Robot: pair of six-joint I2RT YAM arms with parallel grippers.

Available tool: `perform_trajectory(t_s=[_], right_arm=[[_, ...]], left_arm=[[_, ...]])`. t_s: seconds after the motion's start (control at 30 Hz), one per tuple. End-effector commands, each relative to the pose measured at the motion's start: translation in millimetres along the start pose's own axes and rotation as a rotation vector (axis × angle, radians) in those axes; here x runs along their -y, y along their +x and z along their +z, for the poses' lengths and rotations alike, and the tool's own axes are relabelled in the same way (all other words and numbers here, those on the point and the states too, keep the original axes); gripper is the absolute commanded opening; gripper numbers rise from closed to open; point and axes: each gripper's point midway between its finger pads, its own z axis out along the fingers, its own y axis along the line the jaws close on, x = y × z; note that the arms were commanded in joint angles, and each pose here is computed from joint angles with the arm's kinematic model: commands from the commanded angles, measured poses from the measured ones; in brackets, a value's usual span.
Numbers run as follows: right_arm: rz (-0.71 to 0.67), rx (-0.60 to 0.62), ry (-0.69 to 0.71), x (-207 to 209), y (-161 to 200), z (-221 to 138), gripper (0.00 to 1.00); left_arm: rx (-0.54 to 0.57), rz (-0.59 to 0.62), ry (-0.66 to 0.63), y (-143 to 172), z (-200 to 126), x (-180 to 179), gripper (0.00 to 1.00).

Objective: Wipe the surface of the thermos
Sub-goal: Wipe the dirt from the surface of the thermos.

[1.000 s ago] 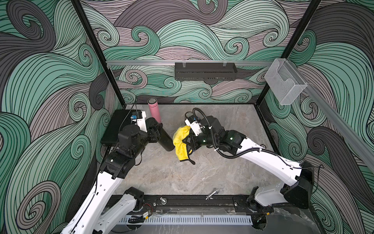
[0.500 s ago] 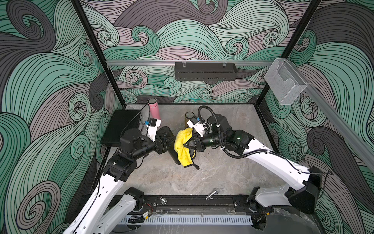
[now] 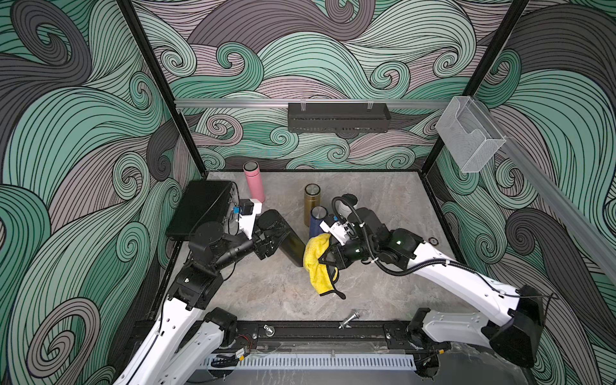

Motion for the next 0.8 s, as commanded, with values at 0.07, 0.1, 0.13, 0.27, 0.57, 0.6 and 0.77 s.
perform_trajectory(t_s=[0.07,0.1,0.13,0.27,0.57,0.6,0.77], right_arm=[[-0.135,0.099,-0.146,-46.6,-49.1,-27.0,0.0],[-0.148,0.103,-0.166,-52.4,-54.4,-28.1,0.0],[-0.152,0.103,-0.182,-56.2,-57.8,-28.0,0.0],[-0.123,0.058,-0.232,-56.3,-51.4,-17.4,0.0],[0.009,-0.067,-0.089,2.3,24.8,-1.2,0.0],[0.017,-0.073,-0.075,6.8,29.7,-2.4,0.0],[0.011,0.013,-0.088,3.6,13.4,-26.2,0.0]], left_arm=[[0.074,0.092,0.226,-30.0,-5.0,44.8,0.0],[0.071,0.096,0.246,-31.4,-5.5,48.6,0.0],[0.067,0.102,0.266,-31.7,-5.7,52.1,0.0],[0.073,0.13,0.301,-36.5,-6.8,59.2,0.0],[0.084,0.19,0.335,-39.6,-2.7,61.7,0.0],[0.08,0.191,0.36,-40.2,-1.7,64.7,0.0],[0.017,0.17,0.466,-34.2,7.3,72.6,0.0]])
